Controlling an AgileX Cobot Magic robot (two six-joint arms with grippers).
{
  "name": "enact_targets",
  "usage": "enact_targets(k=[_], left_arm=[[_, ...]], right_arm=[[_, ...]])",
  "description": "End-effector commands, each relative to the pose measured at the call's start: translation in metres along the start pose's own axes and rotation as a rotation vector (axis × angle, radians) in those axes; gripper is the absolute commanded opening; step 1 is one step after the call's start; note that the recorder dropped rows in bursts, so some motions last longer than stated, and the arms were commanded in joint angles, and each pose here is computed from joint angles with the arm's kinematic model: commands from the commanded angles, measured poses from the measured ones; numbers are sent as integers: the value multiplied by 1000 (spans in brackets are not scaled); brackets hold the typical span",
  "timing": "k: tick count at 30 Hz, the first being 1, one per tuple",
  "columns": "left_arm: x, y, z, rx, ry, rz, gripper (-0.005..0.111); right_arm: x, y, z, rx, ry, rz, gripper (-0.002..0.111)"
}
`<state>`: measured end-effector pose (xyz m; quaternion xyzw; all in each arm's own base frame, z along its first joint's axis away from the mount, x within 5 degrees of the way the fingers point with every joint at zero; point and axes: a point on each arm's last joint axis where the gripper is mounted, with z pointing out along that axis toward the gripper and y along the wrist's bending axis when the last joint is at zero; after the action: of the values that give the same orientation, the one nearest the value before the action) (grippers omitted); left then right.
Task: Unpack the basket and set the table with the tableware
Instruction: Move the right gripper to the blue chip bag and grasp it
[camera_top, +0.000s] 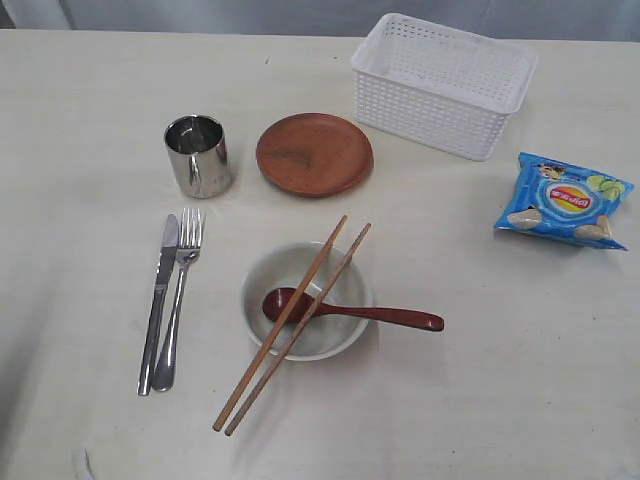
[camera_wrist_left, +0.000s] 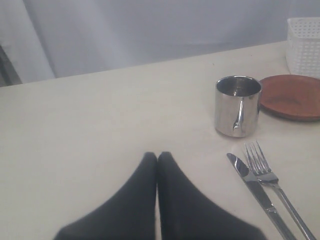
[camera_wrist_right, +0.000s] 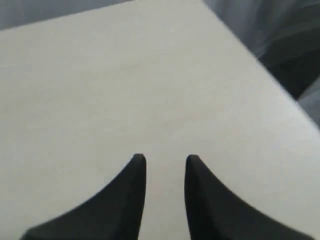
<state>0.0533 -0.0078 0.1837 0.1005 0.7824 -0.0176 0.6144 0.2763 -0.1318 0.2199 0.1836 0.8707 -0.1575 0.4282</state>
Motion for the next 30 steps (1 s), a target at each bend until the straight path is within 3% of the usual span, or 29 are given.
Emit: enact_targets(k=[1,5,8,11,13,17,19,30], left_arm=[[0,0,0,-2,-5,-2,0],[0,0,0,-2,-5,-2,0],[0,0,0,-2,-5,-2,0],[0,0,0,-2,-5,-2,0],[0,0,0,-2,-5,-2,0],[0,0,0,-2,-5,-2,0],[0,0,0,-2,-5,-2,0],[0,0,0,-2,-5,-2,0]], right_arm=[[10,-7,6,262,123,-149,27],[24,6,26,228,458,-133,23],[30,24,37,56,703,-83,16],[34,43,38,-146,816,-15,17],[35,58,33,-307,844,45,24],[34,79,26,-539,849,140,51],[37,86,24,-558,854,153,59],[48,80,28,-397,866,49,58]])
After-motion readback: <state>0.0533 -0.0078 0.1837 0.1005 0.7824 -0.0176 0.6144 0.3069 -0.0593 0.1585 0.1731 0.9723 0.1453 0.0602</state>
